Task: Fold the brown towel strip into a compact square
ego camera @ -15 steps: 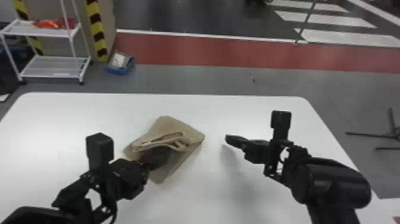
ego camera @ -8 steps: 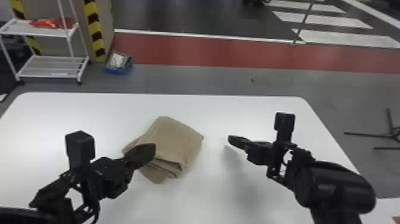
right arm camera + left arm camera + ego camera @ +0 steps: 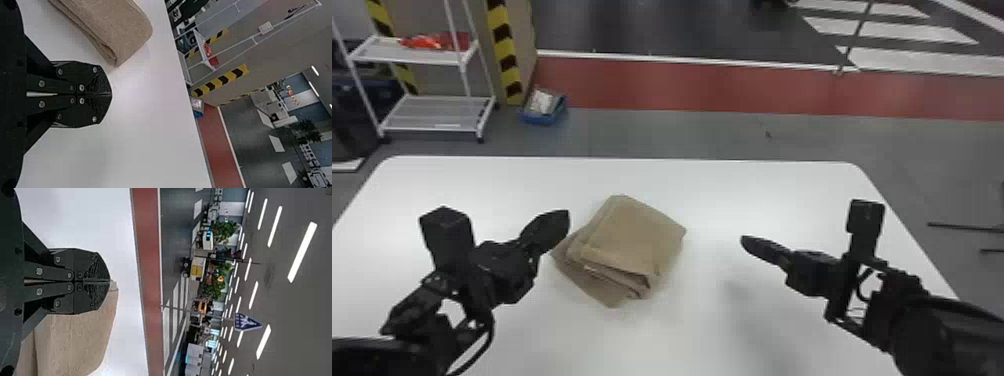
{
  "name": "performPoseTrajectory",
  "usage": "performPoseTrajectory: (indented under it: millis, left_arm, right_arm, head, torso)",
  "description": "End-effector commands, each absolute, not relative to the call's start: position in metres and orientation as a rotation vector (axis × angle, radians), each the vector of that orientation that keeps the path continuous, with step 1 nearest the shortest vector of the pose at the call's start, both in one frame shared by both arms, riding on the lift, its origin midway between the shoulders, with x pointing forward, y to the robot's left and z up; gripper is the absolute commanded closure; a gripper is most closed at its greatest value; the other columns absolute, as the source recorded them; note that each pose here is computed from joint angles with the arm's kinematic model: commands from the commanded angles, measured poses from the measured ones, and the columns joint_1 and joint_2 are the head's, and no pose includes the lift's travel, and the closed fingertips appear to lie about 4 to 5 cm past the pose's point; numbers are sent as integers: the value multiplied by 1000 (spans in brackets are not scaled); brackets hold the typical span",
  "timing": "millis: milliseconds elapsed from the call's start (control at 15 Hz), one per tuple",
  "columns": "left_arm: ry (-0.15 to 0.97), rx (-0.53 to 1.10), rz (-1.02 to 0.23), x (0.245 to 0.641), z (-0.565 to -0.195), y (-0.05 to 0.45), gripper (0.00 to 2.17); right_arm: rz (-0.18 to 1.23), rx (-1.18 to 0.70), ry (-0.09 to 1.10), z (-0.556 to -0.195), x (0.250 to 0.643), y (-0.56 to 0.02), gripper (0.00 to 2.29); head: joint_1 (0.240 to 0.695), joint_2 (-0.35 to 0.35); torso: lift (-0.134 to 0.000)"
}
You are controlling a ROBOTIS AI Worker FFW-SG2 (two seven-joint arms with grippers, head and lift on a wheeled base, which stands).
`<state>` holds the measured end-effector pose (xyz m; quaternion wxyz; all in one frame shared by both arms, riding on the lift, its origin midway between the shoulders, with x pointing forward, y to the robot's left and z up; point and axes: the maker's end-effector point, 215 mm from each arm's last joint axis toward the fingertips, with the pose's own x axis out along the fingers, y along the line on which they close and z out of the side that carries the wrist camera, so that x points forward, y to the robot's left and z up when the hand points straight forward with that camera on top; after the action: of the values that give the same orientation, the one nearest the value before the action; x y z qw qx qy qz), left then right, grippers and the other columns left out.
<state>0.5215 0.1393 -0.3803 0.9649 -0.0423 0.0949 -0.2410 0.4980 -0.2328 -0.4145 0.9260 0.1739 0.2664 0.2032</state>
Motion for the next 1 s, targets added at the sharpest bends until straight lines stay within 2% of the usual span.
performPoseTrajectory:
  millis: [0, 67, 200, 267, 533, 800, 933]
  left_arm:
    - [133, -75, -442, 534, -378, 150, 2121]
    - [107, -68, -410, 539, -378, 159, 2121]
    - [132, -56, -384, 543, -393, 177, 2121]
    - [153, -48, -384, 542, -403, 181, 2118]
    - [272, -23, -365, 540, -452, 205, 2118]
    - [312, -43, -385, 533, -470, 194, 2121]
    - [330, -71, -416, 524, -476, 182, 2118]
  right_arm:
    - [480, 353, 541, -409, 476, -207, 2044]
    - [521, 339, 533, -406, 472, -192, 2040]
    - [587, 275, 470, -391, 474, -178, 2027]
    - [595, 262, 477, -393, 472, -179, 2027]
    - [677, 346, 421, -368, 468, -181, 2027]
    - [635, 380, 380, -352, 476, -206, 2027]
    - [622, 371, 369, -341, 480, -218, 1939]
  head:
    - [695, -103]
    - [695, -92]
    - [695, -59]
    - [695, -23]
    - [695, 19]
    - [695, 20]
    - [695, -7]
  torso:
    - [-115]
    - [-115]
    - [-115]
    - [-115]
    - [-115]
    - [-115]
    - [-115]
